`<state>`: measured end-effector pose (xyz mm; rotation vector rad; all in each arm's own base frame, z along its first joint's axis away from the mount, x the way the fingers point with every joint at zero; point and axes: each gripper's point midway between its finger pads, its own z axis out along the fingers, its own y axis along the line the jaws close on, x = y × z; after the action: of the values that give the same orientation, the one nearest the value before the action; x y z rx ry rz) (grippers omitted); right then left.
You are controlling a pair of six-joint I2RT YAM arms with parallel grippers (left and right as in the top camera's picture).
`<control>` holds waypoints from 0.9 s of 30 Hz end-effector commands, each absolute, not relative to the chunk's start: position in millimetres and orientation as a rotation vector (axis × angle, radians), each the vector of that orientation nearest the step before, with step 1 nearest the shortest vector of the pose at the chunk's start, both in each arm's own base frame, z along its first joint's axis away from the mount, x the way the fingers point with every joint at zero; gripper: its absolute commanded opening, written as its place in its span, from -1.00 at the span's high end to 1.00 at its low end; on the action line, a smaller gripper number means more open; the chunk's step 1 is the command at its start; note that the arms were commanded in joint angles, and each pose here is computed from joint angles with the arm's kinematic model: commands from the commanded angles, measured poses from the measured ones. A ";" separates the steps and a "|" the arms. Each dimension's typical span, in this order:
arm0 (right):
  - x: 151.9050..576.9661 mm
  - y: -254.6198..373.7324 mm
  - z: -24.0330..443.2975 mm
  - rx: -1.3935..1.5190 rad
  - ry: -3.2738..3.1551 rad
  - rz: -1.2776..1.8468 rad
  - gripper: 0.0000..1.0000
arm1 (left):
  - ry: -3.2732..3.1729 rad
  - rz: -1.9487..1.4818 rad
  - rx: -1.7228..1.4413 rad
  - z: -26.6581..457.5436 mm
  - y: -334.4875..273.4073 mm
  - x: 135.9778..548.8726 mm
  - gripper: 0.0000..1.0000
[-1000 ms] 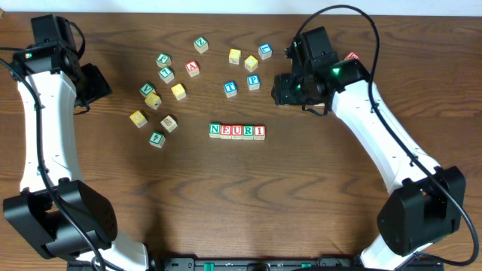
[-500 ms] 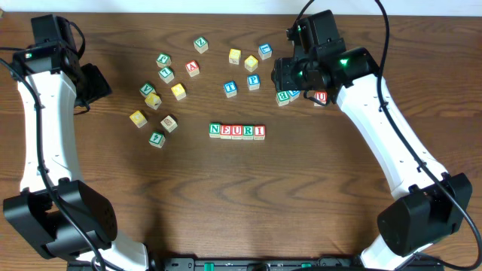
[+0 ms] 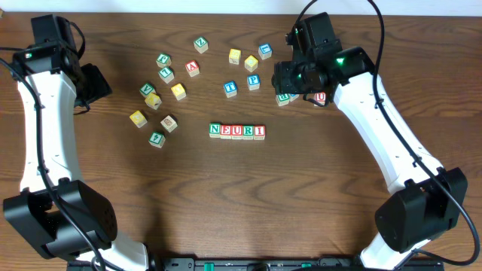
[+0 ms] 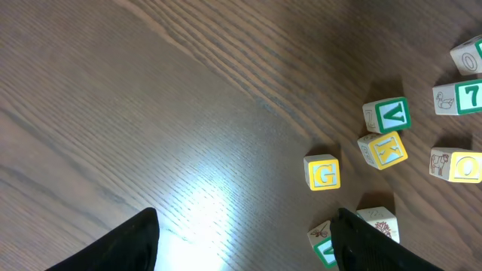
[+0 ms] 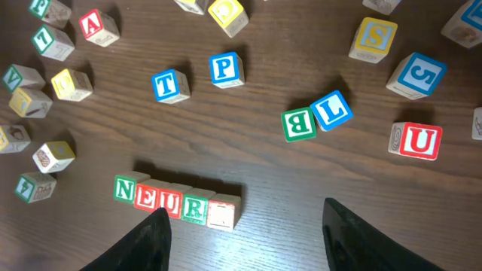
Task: Spell out NEURIPS
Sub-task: 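Move the right gripper up to the far right block cluster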
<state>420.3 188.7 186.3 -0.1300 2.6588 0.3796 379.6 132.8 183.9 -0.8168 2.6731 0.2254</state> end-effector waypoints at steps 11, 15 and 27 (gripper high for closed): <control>422.9 181.6 185.9 -0.133 2.658 0.321 -0.19 | 2.669 0.244 -0.820 186.0 136.0 379.7 -0.44; 421.5 181.0 184.9 -0.133 2.665 0.318 -0.19 | 2.669 0.244 -0.820 186.0 136.1 379.7 -0.43; 420.0 180.6 184.0 -0.133 2.672 0.315 -0.20 | 2.669 0.244 -0.820 186.0 136.0 379.7 -0.44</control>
<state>417.5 181.6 182.6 -0.1226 2.6792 0.3282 379.6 132.8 183.9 -0.8168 2.6732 0.2248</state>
